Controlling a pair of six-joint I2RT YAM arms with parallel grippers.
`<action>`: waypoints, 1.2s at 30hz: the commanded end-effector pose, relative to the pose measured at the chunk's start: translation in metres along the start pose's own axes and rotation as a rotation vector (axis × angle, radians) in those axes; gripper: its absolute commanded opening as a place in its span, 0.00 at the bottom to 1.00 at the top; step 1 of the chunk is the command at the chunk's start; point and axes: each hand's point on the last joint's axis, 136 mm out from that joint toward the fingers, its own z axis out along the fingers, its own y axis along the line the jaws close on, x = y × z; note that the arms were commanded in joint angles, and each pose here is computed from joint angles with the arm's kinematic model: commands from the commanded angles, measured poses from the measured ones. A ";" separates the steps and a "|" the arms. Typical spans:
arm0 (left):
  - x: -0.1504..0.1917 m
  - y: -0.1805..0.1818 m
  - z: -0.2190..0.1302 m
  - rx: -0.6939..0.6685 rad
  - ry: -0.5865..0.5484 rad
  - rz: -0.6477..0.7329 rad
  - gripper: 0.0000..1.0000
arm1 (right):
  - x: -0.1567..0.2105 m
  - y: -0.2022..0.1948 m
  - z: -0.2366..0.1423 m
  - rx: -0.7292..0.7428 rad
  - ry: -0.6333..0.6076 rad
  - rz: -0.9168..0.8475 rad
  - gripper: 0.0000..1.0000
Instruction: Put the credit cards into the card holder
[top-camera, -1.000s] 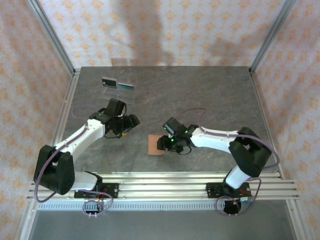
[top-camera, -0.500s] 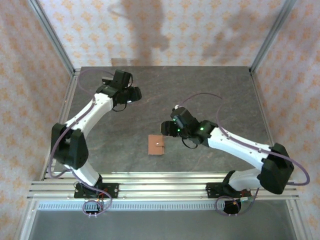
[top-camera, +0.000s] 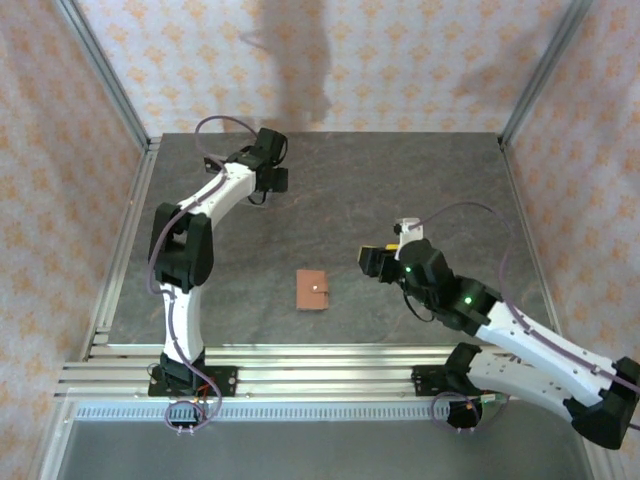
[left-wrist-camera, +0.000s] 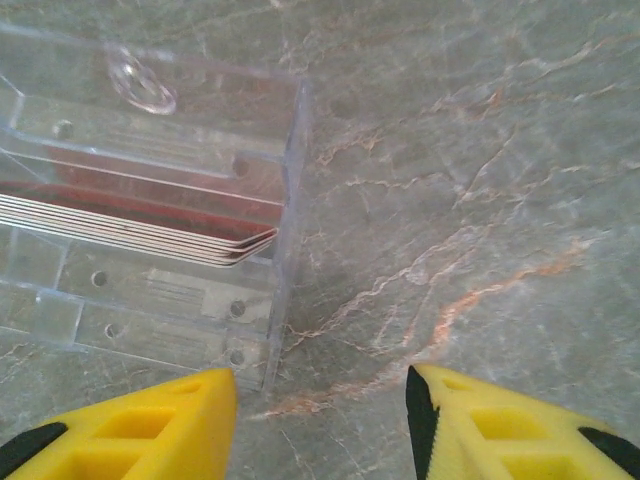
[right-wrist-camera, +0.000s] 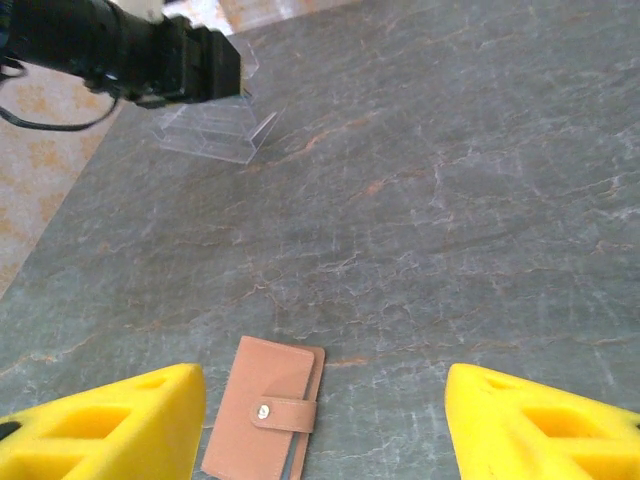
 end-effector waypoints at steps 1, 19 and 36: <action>-0.007 0.010 0.005 -0.064 -0.014 0.051 0.49 | -0.008 -0.003 -0.010 -0.011 -0.051 -0.001 0.65; -0.005 0.009 0.038 0.009 -0.054 0.060 0.48 | -0.004 -0.013 -0.021 0.013 -0.047 0.076 0.65; 0.008 0.007 0.065 0.070 -0.050 -0.012 0.41 | -0.002 -0.019 -0.023 0.039 -0.038 0.119 0.65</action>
